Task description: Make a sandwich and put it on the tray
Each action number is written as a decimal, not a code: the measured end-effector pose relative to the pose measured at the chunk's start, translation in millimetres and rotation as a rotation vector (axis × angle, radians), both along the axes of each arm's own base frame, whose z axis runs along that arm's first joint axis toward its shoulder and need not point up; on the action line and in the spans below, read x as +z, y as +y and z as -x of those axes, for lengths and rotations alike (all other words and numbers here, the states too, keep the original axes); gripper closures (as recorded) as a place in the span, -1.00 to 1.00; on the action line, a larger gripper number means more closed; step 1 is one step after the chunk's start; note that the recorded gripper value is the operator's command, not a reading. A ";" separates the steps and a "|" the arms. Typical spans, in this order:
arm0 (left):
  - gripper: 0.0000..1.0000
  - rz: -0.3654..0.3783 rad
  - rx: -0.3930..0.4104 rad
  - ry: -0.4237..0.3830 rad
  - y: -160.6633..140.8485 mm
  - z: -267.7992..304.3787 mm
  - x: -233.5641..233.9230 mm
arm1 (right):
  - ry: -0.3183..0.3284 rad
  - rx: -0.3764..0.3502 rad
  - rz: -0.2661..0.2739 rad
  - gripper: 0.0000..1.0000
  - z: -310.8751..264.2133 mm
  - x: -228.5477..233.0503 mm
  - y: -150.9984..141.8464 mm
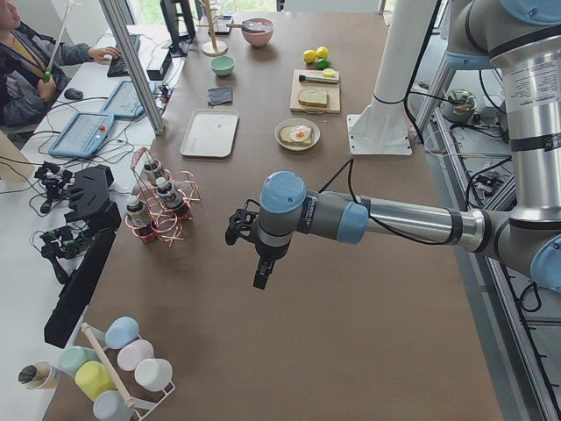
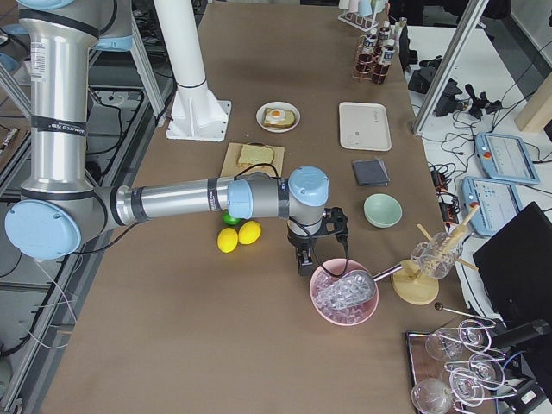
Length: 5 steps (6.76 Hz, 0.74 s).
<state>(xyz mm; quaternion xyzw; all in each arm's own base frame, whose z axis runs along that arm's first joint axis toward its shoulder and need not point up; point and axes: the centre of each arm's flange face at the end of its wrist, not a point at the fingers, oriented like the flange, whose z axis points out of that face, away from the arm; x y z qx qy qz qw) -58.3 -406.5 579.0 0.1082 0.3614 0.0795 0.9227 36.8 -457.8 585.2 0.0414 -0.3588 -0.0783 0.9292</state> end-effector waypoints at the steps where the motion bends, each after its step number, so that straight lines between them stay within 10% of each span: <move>1: -0.96 0.020 0.001 0.009 2.6 1.0 3.3 | 0.001 0.001 -0.001 -1.00 -0.2 -0.5 -0.4; 5: -0.96 0.055 0.001 0.041 17.7 3.3 15.1 | 0.002 0.005 0.008 -1.00 -1.2 2.9 0.9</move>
